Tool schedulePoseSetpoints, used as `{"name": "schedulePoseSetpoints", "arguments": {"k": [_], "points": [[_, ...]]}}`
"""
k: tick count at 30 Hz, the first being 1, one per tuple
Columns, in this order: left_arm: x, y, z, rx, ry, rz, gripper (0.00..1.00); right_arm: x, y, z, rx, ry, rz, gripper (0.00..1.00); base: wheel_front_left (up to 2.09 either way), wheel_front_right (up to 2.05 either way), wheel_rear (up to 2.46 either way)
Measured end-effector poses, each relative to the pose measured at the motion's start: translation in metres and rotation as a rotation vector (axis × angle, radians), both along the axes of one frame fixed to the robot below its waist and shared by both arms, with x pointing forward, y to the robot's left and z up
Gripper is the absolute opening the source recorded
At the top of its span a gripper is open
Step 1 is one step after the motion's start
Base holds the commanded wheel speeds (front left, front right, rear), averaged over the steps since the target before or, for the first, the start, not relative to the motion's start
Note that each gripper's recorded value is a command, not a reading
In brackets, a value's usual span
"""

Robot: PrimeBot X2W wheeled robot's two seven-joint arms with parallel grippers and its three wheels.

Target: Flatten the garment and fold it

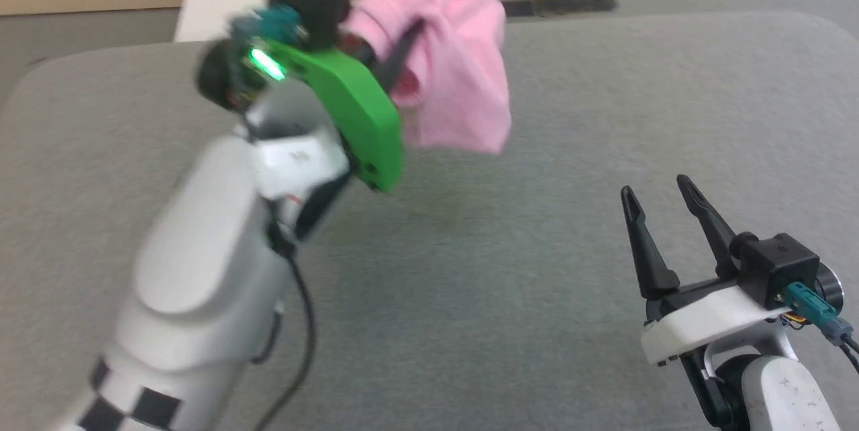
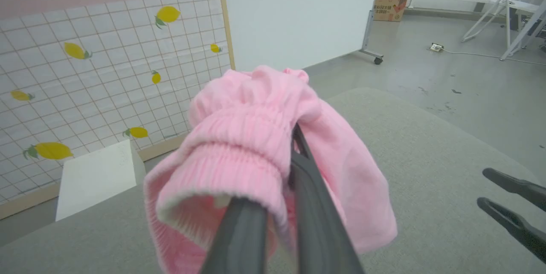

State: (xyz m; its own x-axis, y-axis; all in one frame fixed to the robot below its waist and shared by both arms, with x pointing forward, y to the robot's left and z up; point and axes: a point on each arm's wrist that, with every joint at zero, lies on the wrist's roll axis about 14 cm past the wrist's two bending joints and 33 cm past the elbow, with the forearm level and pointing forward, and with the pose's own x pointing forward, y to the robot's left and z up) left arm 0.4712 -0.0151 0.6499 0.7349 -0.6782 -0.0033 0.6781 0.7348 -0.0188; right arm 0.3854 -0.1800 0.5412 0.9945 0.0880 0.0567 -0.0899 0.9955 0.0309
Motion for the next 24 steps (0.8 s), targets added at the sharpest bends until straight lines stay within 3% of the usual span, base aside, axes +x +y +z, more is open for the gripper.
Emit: {"name": "schedulePoseSetpoints", "arguments": {"k": [4, 9, 10, 11, 16, 24], "points": [[-0.003, -0.034, -0.059, 0.028, 0.126, -0.040, 0.00, -0.007, -0.020, -0.005, -0.010, 0.008, -0.065, 1.00, 0.00, 0.00, 0.00], [-0.007, -0.047, -0.137, 0.098, 0.273, -0.057, 0.00, -0.013, -0.039, -0.015, -0.015, 0.028, -0.127, 1.00, 0.00, 0.00, 0.00], [-0.009, -0.048, -0.154, 0.114, 0.305, -0.059, 0.42, -0.014, -0.042, -0.019, -0.017, 0.040, -0.139, 1.00, 0.00, 0.00, 0.00], [-0.010, -0.047, -0.169, 0.133, 0.328, -0.057, 1.00, -0.014, -0.045, -0.022, -0.020, 0.051, -0.148, 1.00, 0.00, 0.00, 0.00], [-0.013, -0.040, -0.214, 0.193, 0.406, -0.044, 1.00, -0.016, -0.050, -0.038, -0.031, 0.098, -0.169, 1.00, 0.00, 0.00, 0.00], [-0.004, -0.026, -0.182, 0.122, 0.311, 0.012, 1.00, -0.015, -0.044, -0.035, -0.027, 0.096, -0.146, 1.00, 0.00, 0.00, 0.00]]}}
